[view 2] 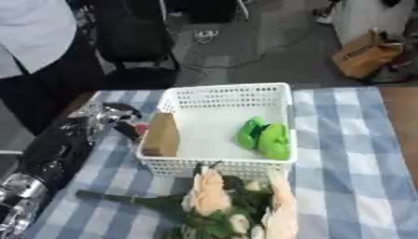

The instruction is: Pick up objects on the table and place them in the box.

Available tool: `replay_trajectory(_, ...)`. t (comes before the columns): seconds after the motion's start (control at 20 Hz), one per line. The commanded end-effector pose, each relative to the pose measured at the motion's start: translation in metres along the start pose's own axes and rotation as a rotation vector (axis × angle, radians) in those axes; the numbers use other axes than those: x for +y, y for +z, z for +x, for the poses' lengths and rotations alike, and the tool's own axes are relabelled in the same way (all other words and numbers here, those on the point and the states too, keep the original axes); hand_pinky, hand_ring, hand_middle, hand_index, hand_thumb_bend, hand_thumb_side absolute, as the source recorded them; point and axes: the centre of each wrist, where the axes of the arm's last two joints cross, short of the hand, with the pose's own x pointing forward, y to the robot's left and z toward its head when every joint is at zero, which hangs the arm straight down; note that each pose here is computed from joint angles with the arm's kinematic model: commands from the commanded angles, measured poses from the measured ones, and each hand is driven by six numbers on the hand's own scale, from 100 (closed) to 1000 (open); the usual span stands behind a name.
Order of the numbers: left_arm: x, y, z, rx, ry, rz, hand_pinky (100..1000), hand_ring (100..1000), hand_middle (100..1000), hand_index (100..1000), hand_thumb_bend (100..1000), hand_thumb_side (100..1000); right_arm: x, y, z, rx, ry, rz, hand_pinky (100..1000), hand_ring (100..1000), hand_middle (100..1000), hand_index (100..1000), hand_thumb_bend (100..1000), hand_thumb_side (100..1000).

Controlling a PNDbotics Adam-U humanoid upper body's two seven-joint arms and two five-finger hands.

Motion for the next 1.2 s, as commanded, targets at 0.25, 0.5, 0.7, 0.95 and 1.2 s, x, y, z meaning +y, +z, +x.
replay_trajectory(0.25,0.015,0.008,-0.020,0.048,0.018,0.030,938,1000,1000,1000,508,602,0.003,-0.005,0.002,-0.022,-0.005,-0.001,668,751,595,624,100,972)
replay_trajectory(0.5,0.013,0.006,-0.017,0.038,0.036,0.005,933,1000,1000,1000,504,629,0.004,-0.005,0.001,-0.026,-0.010,-0.001,668,751,587,624,100,974)
replay_trajectory(0.7,0.012,0.006,-0.018,0.048,0.045,-0.003,929,1000,1000,1000,509,636,0.005,-0.005,0.001,-0.030,-0.013,0.004,668,751,586,624,100,973)
replay_trajectory(0.95,0.011,0.006,-0.019,0.060,0.049,0.002,920,1000,1000,1000,495,636,0.006,-0.005,0.000,-0.033,-0.012,0.007,667,751,586,624,100,972)
replay_trajectory(1.2,0.009,0.006,-0.020,0.078,0.046,-0.004,843,992,1000,1000,484,613,0.006,-0.005,0.000,-0.034,-0.010,0.002,667,750,580,618,100,969)
